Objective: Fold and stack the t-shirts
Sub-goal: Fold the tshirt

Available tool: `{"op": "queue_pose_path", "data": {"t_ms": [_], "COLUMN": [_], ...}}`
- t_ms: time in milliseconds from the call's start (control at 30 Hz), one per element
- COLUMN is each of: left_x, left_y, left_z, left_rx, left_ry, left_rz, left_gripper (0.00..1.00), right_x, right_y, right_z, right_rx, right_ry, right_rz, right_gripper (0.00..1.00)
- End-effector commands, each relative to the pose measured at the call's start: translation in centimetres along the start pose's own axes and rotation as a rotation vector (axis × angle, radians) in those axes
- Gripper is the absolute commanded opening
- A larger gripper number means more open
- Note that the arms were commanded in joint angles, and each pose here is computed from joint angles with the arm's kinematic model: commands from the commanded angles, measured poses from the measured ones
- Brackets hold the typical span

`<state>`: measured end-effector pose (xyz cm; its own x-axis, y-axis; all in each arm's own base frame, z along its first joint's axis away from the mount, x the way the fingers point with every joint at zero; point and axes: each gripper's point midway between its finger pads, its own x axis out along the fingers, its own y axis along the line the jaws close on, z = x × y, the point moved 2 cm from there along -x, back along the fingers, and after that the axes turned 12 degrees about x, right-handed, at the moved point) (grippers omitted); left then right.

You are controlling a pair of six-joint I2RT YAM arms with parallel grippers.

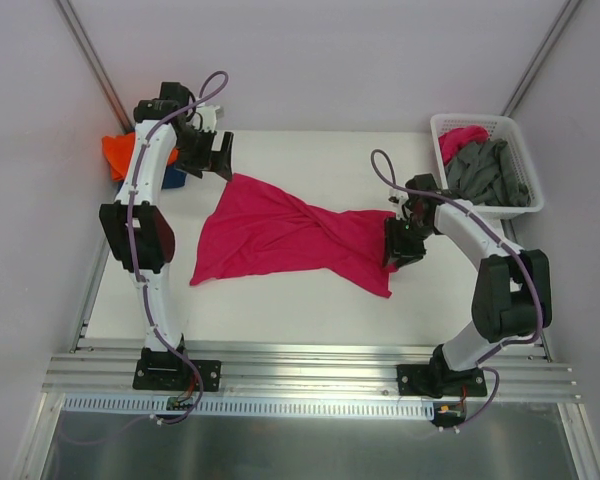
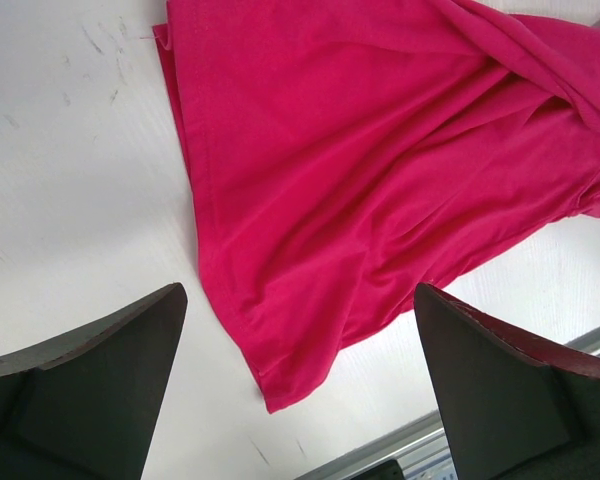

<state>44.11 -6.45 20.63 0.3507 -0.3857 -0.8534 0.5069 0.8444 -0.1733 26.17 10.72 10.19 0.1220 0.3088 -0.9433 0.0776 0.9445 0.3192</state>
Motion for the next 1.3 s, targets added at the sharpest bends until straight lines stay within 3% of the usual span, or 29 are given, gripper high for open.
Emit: {"op": "queue_pose_path", "data": {"t_ms": [0, 1033, 1133, 1167, 1267], "left_x": [-2.0, -2.9, -3.0, -3.0, -3.0], "left_y": [-1.6, -1.8, -1.8, -1.8, -1.8], "left_z": [0.9, 1.5, 1.5, 1.5, 1.5], "left_rx": [0.024, 0.039, 0.039, 0.040, 0.040], "left_ry": [-0.046, -0.071, -0.073, -0.072, -0.072], "left_rz": [0.000, 0.025, 0.028, 0.026, 0.026], "left_gripper": [0.99, 0.99, 0.99, 0.99, 0.99], "right_x": [0.0, 3.5, 3.6, 3.5, 2.9], "right_y": [0.3, -2.9, -3.1, -3.1, -2.7], "right_z": [-0.3, 3.4, 4.1, 4.4, 5.8], "right_rx": [0.019, -0.129, -0.149, -0.154, -0.172], "right_ry": [-0.014, -0.015, -0.027, -0.034, -0.068], "right_rz": [0.019, -0.162, -0.182, -0.186, -0.194], "right_gripper": [0.42, 0.40, 0.20, 0.02, 0.01]}}
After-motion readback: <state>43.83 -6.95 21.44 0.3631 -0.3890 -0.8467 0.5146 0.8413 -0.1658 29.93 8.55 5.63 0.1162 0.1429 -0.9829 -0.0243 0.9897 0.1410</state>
